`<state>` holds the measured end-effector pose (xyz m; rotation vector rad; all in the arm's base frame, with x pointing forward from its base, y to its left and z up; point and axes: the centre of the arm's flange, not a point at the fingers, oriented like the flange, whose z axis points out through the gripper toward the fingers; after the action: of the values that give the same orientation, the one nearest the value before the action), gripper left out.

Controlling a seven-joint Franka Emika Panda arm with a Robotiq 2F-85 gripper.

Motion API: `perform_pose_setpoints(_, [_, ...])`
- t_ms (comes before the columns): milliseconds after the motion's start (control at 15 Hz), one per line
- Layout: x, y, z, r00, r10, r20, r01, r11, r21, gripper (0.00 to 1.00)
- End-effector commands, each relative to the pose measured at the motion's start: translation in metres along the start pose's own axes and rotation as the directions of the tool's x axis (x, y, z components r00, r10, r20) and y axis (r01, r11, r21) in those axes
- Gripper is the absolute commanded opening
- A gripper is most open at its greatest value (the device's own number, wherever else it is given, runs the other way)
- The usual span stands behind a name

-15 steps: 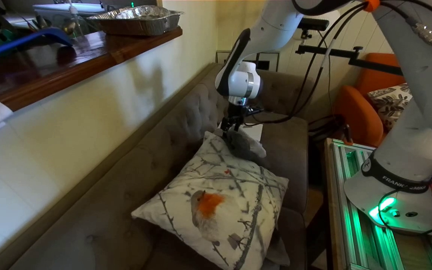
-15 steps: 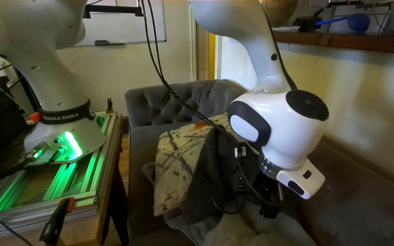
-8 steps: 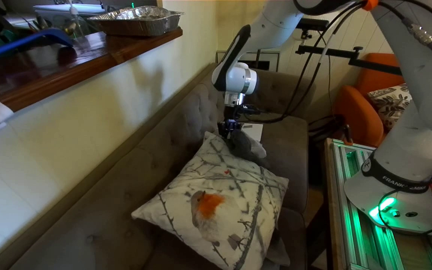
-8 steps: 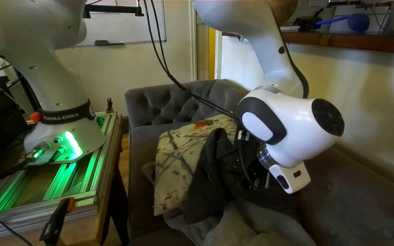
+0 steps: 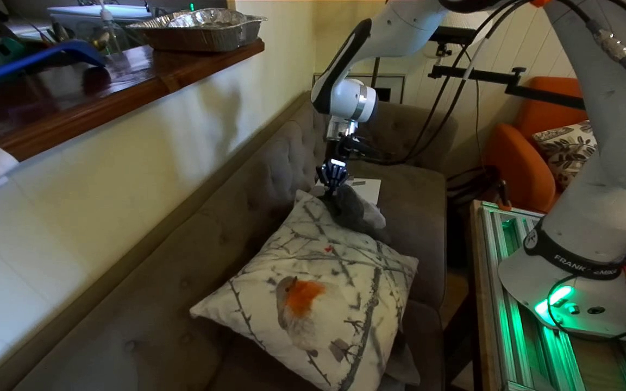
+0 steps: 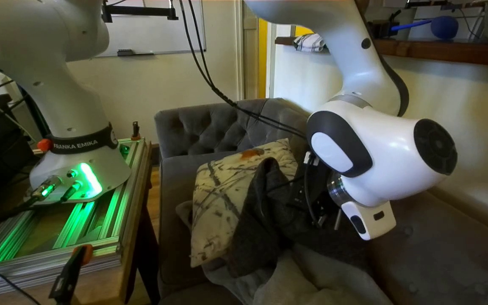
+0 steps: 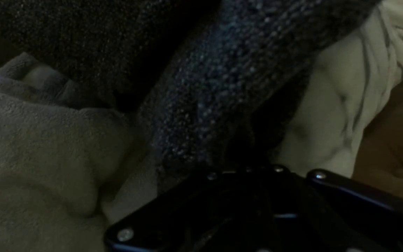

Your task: Place the grey towel over the pillow on the left.

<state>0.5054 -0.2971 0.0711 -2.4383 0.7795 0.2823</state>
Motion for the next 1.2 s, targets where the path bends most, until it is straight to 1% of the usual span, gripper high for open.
perform_pose_setpoints(0, [-0.027,-0.005,-0.050,0.987,0.020,-0.161,-0.019,1.000,0.005,0.00])
perform_pose_setpoints(67, [-0.037,-0.011,-0.065,0.979,-0.014,-0.201,0.016,1.000,0.007,0.00])
perform_pose_setpoints(200, [-0.057,-0.025,-0.088,0.960,-0.117,-0.253,0.121,0.993,0.002,0.00])
perform_pose_setpoints(333, [-0.084,-0.045,-0.104,0.937,-0.244,-0.252,0.246,0.969,-0.023,0.00])
perform_pose_setpoints(467, [-0.109,-0.065,-0.114,0.904,-0.357,-0.234,0.358,0.933,-0.038,0.00])
perform_pose_setpoints(533, [-0.119,-0.076,-0.114,0.884,-0.411,-0.221,0.411,0.910,-0.050,0.00])
perform_pose_setpoints(667, [-0.140,-0.097,-0.112,0.841,-0.506,-0.189,0.508,0.860,-0.043,0.00])
perform_pose_setpoints(800, [-0.159,-0.119,-0.105,0.790,-0.595,-0.148,0.598,0.801,-0.032,0.00])
perform_pose_setpoints(1000, [-0.181,-0.153,-0.090,0.694,-0.716,-0.080,0.717,0.697,-0.012,0.00])
perform_pose_setpoints(1133, [-0.189,-0.174,-0.077,0.626,-0.779,-0.032,0.780,0.626,0.009,0.00])
